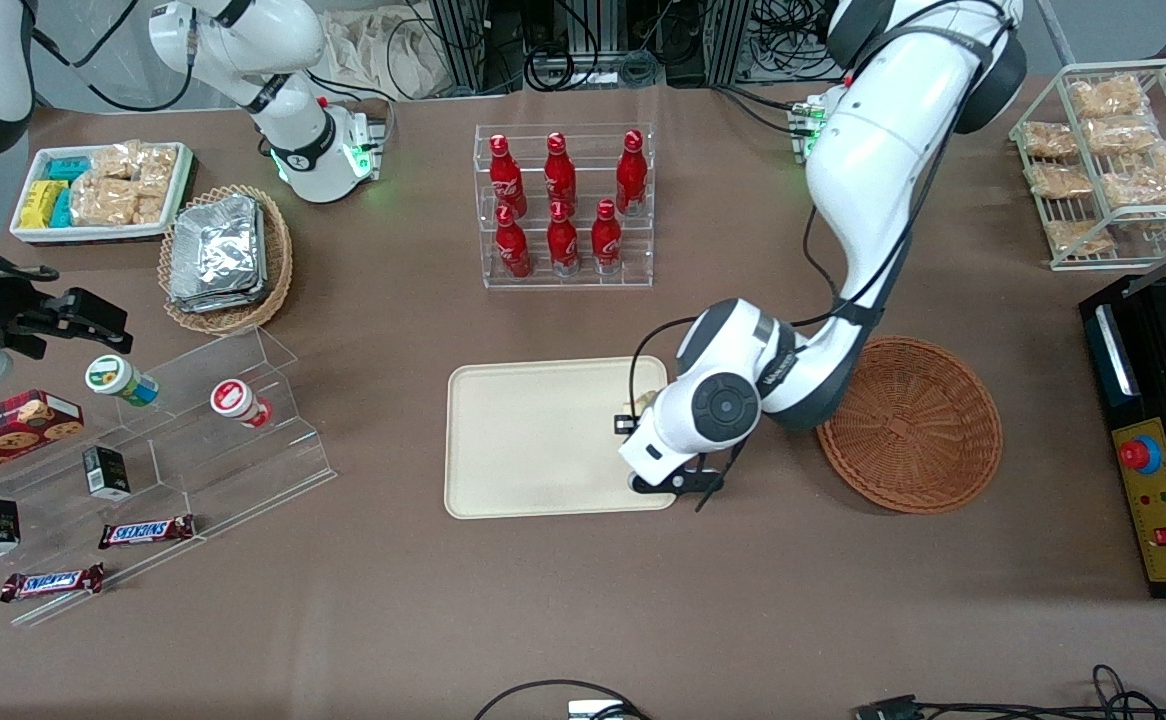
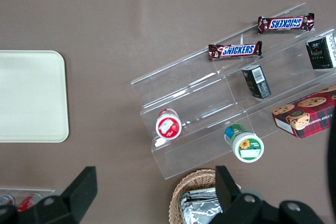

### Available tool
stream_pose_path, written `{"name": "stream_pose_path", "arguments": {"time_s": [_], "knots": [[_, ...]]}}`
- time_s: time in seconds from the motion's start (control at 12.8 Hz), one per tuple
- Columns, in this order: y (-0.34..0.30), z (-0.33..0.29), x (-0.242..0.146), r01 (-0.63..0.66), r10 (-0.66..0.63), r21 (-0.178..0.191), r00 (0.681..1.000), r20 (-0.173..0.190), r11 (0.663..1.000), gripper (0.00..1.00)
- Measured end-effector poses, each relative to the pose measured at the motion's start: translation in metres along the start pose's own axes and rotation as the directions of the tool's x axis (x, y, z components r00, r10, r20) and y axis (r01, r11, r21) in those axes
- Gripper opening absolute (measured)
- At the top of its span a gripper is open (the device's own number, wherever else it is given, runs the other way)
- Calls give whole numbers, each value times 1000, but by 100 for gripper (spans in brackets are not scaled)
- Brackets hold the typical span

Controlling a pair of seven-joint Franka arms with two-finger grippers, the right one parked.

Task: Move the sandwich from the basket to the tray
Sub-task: 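Lower the held sandwich onto the tray near its edge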

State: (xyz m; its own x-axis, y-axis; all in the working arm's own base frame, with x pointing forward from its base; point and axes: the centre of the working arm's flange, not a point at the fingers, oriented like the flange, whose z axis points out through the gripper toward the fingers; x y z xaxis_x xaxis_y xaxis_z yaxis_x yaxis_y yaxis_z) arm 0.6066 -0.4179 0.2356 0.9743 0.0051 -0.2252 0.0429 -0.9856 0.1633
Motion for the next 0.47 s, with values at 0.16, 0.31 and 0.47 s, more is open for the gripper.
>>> {"name": "stream_pose_path", "arguments": {"time_s": [0.16, 0.31, 0.47], "knots": [[-1, 20, 0, 1, -1, 10, 1000, 18, 1000, 19], [-3, 20, 1, -22, 21, 25, 1000, 20, 999, 19], [-8, 20, -2, -65, 61, 69, 996, 64, 996, 19]]}}
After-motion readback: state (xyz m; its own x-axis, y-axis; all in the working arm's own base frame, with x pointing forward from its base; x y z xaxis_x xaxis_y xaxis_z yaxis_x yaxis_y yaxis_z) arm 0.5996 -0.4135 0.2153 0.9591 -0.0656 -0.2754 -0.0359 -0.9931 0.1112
